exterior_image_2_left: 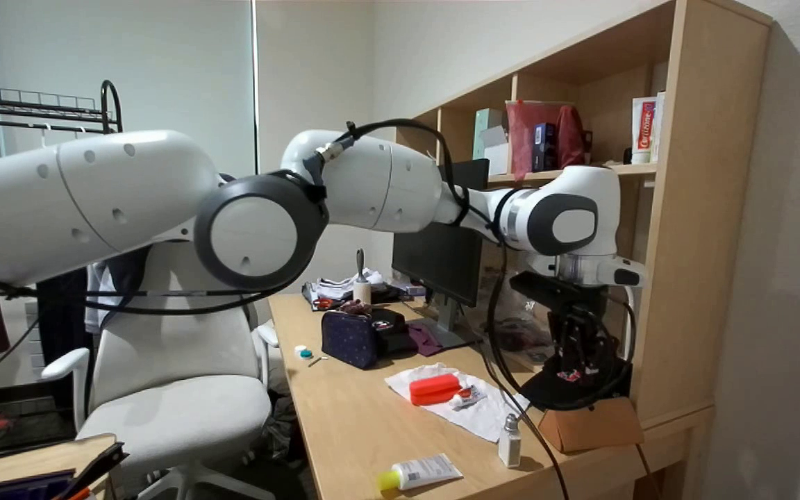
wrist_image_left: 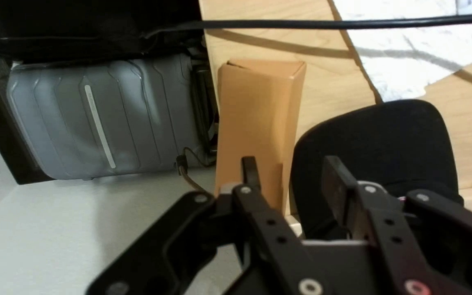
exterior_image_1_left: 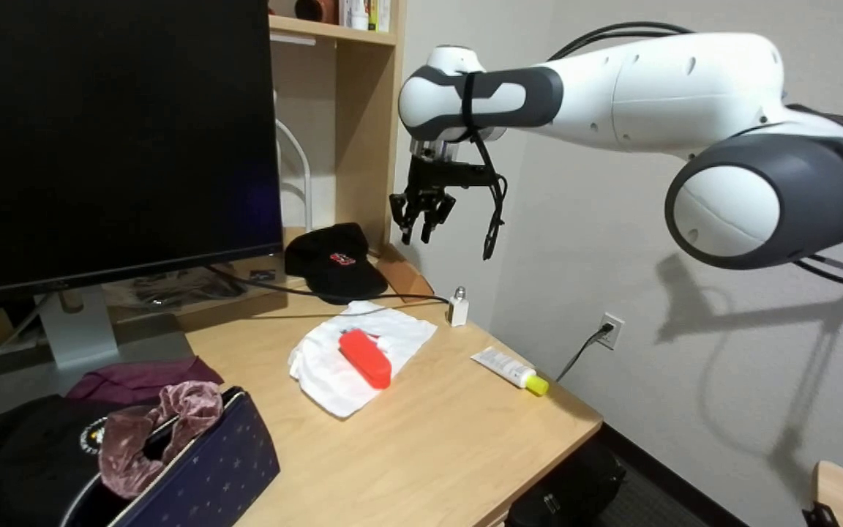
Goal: Change the position of the object and put it horizontally along the table
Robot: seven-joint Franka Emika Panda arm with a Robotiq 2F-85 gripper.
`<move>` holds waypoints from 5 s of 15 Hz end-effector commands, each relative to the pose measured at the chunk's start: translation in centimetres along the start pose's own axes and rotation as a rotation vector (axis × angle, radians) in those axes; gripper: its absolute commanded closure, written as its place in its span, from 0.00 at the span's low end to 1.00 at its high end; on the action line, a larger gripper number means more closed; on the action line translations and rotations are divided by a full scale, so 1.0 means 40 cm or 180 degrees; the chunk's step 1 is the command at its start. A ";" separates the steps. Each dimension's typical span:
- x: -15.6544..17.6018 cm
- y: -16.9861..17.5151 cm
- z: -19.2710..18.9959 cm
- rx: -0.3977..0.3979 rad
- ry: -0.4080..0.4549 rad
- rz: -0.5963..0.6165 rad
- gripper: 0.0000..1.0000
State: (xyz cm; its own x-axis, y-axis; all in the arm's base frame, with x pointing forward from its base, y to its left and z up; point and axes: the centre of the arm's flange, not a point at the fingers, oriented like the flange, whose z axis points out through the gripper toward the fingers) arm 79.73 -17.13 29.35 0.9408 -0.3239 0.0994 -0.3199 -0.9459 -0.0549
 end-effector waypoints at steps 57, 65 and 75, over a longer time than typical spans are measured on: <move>0.091 -0.061 0.279 -0.0560 -0.0718 -0.0105 0.00; 0.095 -0.080 0.231 -0.0367 -0.0676 -0.0023 0.00; 0.118 -0.082 0.211 -0.0377 -0.0479 0.0109 0.00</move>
State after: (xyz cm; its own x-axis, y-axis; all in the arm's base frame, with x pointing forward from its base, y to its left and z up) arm 78.79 -13.97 21.80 0.9429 -0.3283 -0.0556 -0.3252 -0.9438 0.0580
